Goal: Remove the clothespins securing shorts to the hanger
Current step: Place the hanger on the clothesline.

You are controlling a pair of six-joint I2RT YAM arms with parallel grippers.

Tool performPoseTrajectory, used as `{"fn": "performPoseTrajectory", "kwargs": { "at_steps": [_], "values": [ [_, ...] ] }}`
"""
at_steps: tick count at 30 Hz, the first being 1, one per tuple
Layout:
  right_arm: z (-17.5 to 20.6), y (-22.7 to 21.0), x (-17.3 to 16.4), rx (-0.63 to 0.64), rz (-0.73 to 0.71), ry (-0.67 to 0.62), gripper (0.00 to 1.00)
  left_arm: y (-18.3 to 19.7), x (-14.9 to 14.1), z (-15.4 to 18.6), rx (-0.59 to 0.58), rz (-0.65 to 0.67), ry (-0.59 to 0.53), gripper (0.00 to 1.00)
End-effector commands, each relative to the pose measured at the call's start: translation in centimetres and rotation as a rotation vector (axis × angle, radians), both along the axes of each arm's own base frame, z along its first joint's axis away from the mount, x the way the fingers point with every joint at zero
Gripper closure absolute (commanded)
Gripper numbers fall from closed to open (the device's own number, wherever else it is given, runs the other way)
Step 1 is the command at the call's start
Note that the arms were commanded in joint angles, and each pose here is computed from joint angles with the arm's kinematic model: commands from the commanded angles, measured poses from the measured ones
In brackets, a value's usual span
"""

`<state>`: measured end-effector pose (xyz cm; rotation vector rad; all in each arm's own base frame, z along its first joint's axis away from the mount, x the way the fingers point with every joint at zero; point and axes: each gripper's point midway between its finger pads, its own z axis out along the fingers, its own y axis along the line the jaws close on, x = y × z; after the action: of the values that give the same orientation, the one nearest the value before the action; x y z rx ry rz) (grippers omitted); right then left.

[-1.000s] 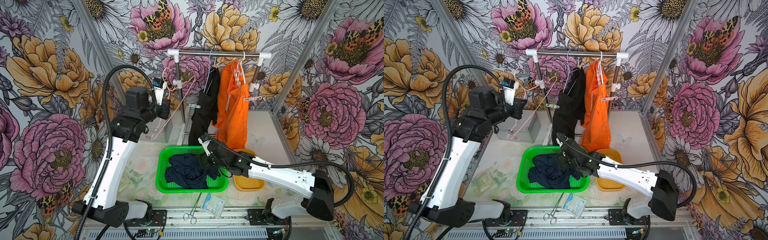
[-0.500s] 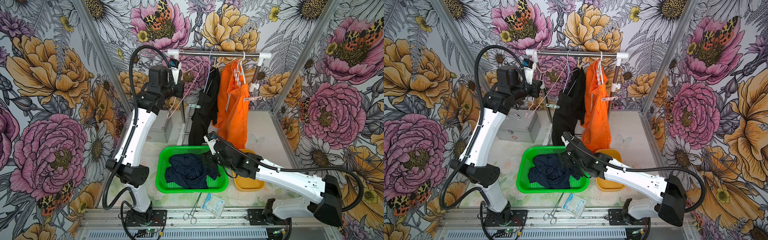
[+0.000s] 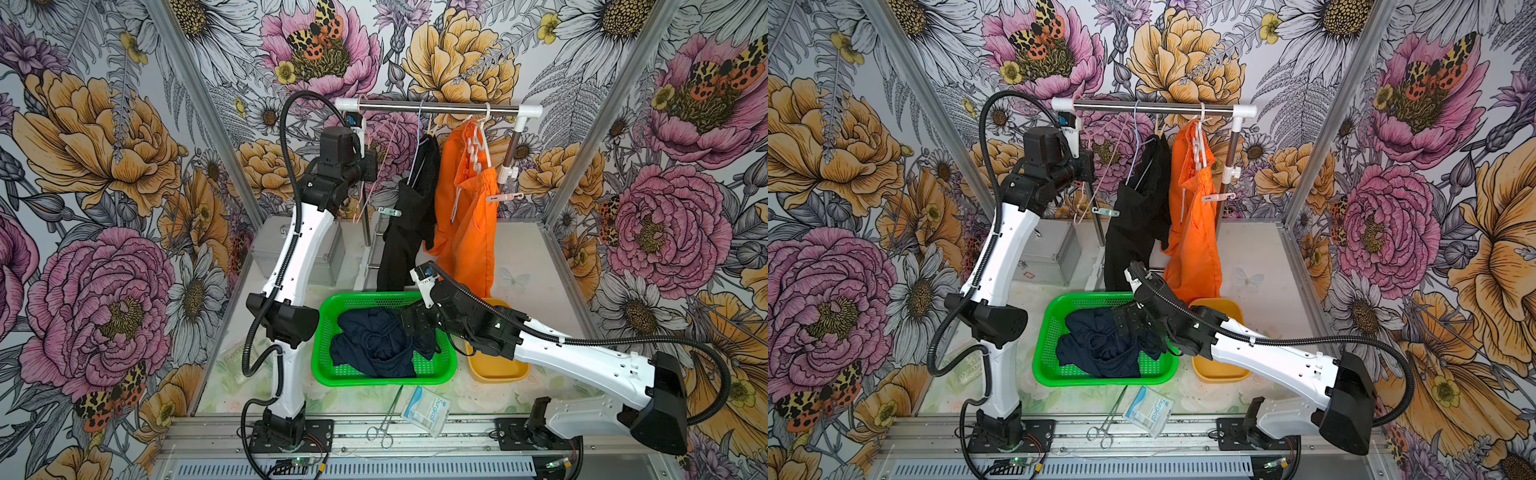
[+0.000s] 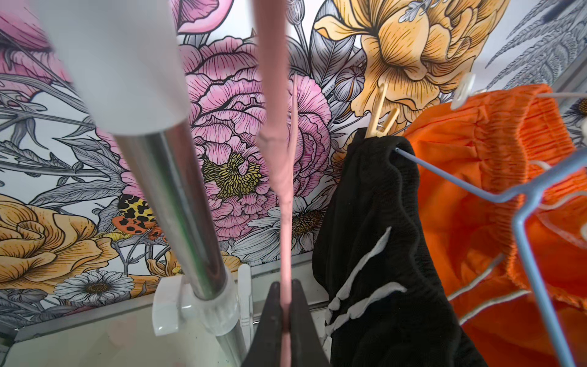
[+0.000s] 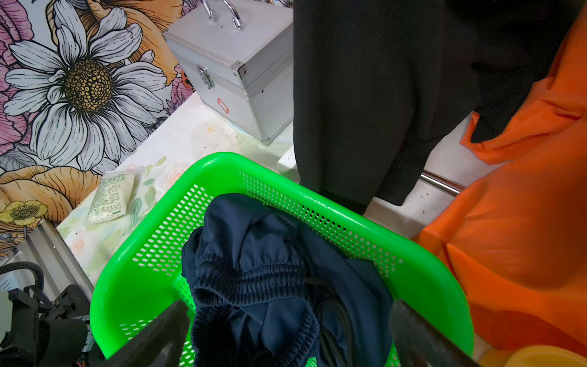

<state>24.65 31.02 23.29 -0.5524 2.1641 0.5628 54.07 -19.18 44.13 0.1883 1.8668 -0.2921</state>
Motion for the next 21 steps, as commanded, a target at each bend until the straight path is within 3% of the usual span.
{"fn": "performPoseTrajectory", "kwargs": {
  "at_steps": [1, 14, 19, 21],
  "values": [
    [1.0, -0.1, 0.6, 0.045, -0.028, -0.025, 0.0, 0.6, 0.4, 1.1, -0.034, 0.05, -0.031, 1.0],
    [2.5, -1.4, 0.6, 0.067, -0.066, -0.071, 0.0, 1.0, 0.7, -0.8, -0.016, 0.058, 0.008, 1.0],
    [3.0, -1.9, 0.6, 0.07, -0.078, -0.087, 0.0, 1.0, 0.0, 0.1, -0.059, 0.035, 0.006, 0.88],
    [3.2, -2.0, 0.7, 0.073, -0.081, -0.093, 0.0, 0.9, -0.5, 0.6, -0.065, 0.021, -0.002, 0.76]
  ]
}}
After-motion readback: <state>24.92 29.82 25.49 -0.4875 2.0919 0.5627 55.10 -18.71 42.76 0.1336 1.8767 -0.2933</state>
